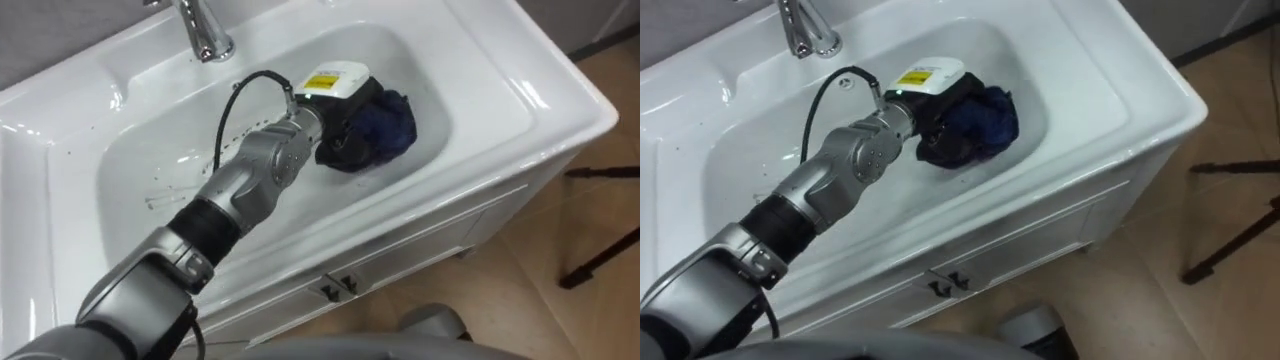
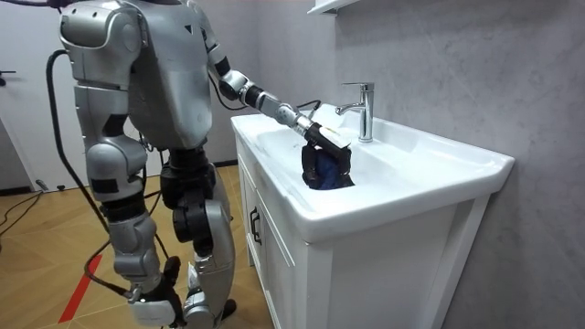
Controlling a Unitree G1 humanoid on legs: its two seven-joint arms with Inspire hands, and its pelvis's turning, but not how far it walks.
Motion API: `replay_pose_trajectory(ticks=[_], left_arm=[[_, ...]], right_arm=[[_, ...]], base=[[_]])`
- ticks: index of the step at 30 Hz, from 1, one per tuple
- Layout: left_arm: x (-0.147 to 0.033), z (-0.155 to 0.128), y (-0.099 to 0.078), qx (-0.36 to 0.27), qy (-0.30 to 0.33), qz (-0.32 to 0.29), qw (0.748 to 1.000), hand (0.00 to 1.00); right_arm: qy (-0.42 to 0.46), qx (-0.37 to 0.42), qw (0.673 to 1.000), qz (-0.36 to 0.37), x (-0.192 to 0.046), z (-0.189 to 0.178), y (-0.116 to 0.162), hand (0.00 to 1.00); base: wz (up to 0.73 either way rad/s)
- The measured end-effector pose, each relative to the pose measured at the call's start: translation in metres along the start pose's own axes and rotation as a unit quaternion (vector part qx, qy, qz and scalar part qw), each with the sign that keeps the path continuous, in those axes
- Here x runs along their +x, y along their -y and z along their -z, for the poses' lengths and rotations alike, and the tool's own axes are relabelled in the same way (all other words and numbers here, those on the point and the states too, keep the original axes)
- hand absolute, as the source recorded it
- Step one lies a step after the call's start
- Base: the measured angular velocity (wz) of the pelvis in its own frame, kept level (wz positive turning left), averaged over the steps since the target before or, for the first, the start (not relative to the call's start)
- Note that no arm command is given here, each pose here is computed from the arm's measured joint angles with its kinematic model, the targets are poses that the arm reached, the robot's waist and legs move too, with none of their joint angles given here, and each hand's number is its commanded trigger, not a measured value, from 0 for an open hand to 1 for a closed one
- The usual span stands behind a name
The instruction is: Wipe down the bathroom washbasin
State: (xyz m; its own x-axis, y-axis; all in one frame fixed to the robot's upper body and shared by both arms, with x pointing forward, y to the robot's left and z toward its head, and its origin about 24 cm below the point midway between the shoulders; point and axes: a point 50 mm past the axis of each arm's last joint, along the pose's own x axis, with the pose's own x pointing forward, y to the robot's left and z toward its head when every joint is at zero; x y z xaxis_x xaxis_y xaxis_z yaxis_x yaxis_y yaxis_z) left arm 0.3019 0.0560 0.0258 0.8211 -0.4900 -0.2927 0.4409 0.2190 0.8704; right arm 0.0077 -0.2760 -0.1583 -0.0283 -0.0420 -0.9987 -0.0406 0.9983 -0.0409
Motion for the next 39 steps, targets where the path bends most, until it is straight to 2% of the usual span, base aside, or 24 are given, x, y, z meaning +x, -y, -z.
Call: replay_pose_trajectory(ticks=[8, 15, 22, 27, 31, 35, 39], left_arm=[[0.001, -0.009, -0.01, -0.006, 0.027, -0.017, 0.999, 1.0], [-0.003, -0.026, -0.025, 0.001, 0.066, -0.048, 0.997, 1.0], [-0.005, -0.023, -0.024, 0.007, 0.063, -0.048, 0.997, 1.0], [-0.009, -0.017, -0.015, 0.001, 0.051, -0.046, 0.998, 1.0], [-0.012, -0.01, 0.0, 0.012, 0.036, -0.03, 0.999, 1.0], [-0.013, 0.006, 0.02, 0.053, -0.006, 0.005, 0.999, 1.0], [-0.014, 0.016, 0.032, 0.094, -0.039, 0.022, 0.995, 1.0]], right_arm=[[-0.005, 0.034, 0.999, 0.014, -0.004, 0.011, 0.013, 0.0], [-0.024, 0.037, 0.999, 0.015, -0.004, 0.024, 0.014, 0.0], [-0.024, 0.042, 0.999, 0.019, -0.005, 0.024, 0.017, 0.0], [-0.024, 0.042, 0.999, 0.02, -0.005, 0.024, 0.017, 0.0], [-0.024, 0.039, 0.999, 0.019, -0.005, 0.024, 0.017, 0.0], [-0.024, 0.027, 0.999, 0.021, -0.006, 0.022, 0.018, 0.0], [-0.024, 0.015, 0.999, 0.015, -0.006, 0.02, 0.018, 0.0]], base=[[-0.01], [-0.07], [-0.12], [-0.02], [0.0], [-0.01], [0.0]])
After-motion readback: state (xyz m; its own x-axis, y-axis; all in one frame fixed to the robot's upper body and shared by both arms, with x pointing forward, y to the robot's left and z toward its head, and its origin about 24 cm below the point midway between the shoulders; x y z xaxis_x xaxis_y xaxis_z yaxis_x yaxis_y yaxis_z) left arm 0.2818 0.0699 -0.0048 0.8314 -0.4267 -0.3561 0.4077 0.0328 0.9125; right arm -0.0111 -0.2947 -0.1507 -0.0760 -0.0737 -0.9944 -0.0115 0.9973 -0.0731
